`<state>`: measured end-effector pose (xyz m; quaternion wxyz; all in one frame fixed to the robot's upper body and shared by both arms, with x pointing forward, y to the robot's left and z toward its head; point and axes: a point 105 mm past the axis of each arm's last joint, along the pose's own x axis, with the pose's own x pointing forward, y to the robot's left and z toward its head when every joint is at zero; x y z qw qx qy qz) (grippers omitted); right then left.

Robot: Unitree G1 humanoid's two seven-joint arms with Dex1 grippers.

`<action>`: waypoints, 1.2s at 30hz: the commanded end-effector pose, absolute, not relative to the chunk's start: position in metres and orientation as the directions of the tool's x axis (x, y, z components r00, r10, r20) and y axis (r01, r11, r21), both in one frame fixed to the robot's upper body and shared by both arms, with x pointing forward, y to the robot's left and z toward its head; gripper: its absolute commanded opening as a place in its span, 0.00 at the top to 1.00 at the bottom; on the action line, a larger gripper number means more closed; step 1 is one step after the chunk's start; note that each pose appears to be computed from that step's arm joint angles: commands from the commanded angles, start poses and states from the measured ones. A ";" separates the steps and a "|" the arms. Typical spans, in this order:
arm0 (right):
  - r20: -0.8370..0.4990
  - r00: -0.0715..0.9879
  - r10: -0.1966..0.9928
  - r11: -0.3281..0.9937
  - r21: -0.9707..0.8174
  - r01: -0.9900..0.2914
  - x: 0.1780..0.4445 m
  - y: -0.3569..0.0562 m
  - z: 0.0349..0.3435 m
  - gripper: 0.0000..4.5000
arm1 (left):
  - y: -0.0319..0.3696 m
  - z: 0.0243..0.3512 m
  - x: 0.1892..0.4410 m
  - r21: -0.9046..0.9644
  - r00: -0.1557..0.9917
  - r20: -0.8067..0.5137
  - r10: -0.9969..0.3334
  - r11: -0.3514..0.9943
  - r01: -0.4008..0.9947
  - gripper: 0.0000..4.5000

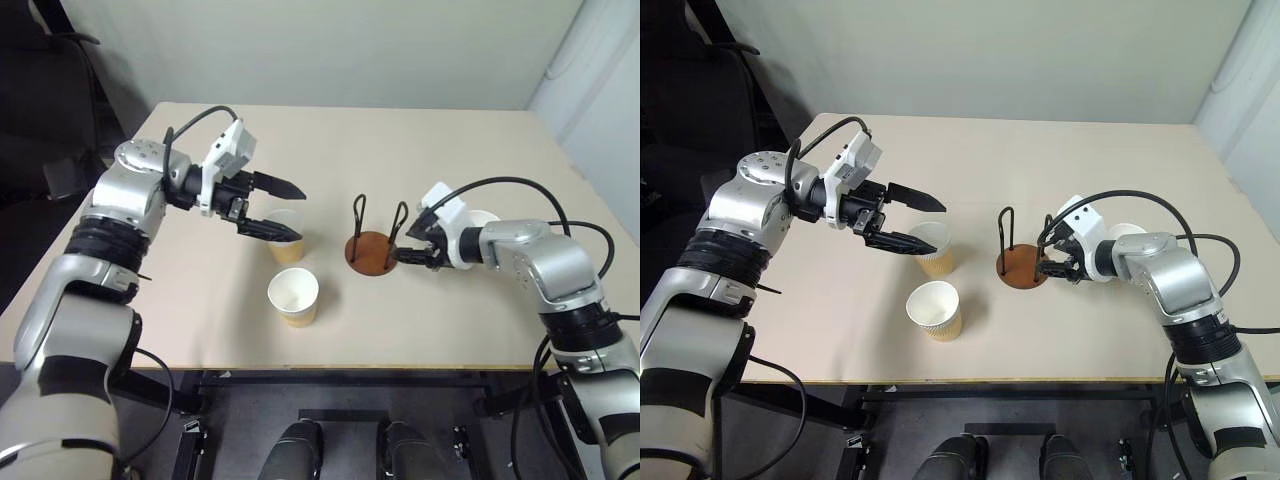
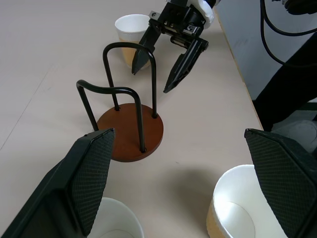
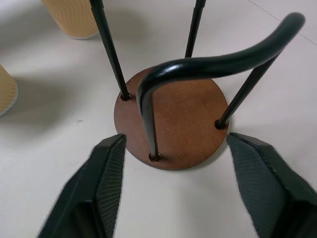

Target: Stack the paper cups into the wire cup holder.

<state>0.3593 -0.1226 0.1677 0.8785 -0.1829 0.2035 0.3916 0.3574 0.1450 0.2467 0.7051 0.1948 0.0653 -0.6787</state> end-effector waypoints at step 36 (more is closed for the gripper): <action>-0.321 0.593 0.739 0.606 -0.071 -0.793 0.339 -0.124 0.236 0.30 | 0.136 0.260 0.367 0.230 0.081 -0.294 -0.952 0.012 0.973 0.00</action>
